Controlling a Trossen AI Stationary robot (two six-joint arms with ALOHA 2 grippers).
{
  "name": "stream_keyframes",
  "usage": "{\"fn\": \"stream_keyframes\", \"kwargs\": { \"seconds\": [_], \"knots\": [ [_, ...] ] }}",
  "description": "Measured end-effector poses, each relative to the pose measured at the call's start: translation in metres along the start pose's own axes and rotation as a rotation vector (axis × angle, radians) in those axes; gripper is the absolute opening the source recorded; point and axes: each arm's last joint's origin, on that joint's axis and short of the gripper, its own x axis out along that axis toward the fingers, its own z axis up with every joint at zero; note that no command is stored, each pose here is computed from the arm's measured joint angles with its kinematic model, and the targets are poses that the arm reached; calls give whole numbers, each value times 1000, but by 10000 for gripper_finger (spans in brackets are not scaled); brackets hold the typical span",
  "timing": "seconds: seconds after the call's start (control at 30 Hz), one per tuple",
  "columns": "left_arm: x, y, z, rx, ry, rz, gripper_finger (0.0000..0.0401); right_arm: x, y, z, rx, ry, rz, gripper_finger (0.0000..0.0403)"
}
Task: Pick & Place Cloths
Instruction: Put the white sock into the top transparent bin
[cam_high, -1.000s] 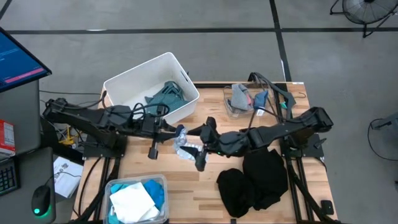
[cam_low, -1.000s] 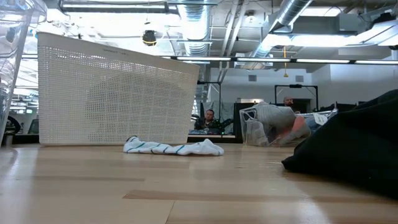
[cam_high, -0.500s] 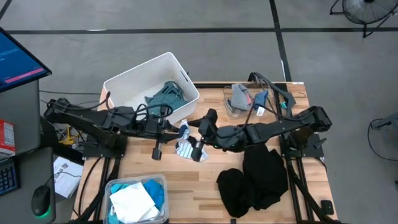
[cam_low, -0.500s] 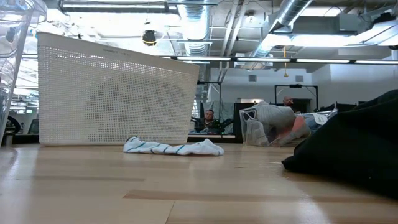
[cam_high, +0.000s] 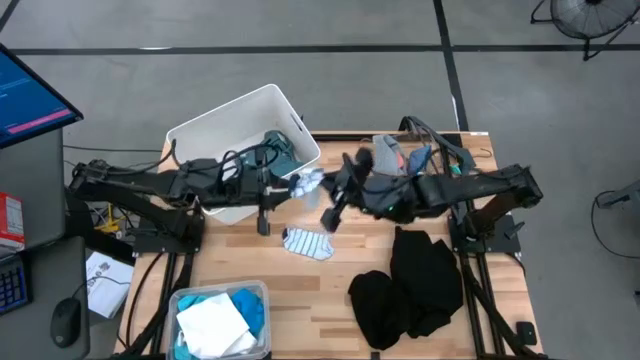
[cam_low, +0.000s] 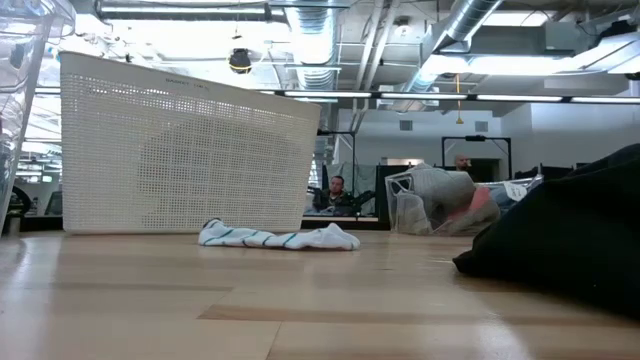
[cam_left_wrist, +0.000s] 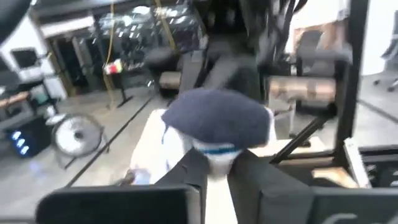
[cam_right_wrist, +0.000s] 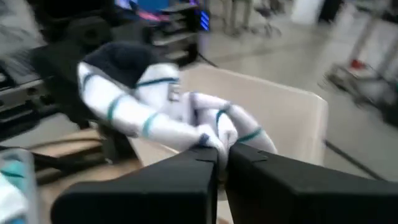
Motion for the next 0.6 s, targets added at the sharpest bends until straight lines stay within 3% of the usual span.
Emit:
{"fn": "stream_keyframes", "kwargs": {
  "seconds": [0.2, 0.33, 0.5, 0.6],
  "knots": [
    [4, 13, -15, -6, 81, 54, 104, -16, -63, -2, 70, 219, -194, 2],
    [8, 25, -30, -35, 128, 131, 145, -27, -115, -17, 93, 445, -401, 1],
    [10, 42, -53, -157, 181, 221, 164, -29, -179, -39, 123, 664, -679, 1],
    [11, 44, -64, -195, 207, 198, 165, -21, -210, -61, 143, 789, -756, 1]
  ]
}}
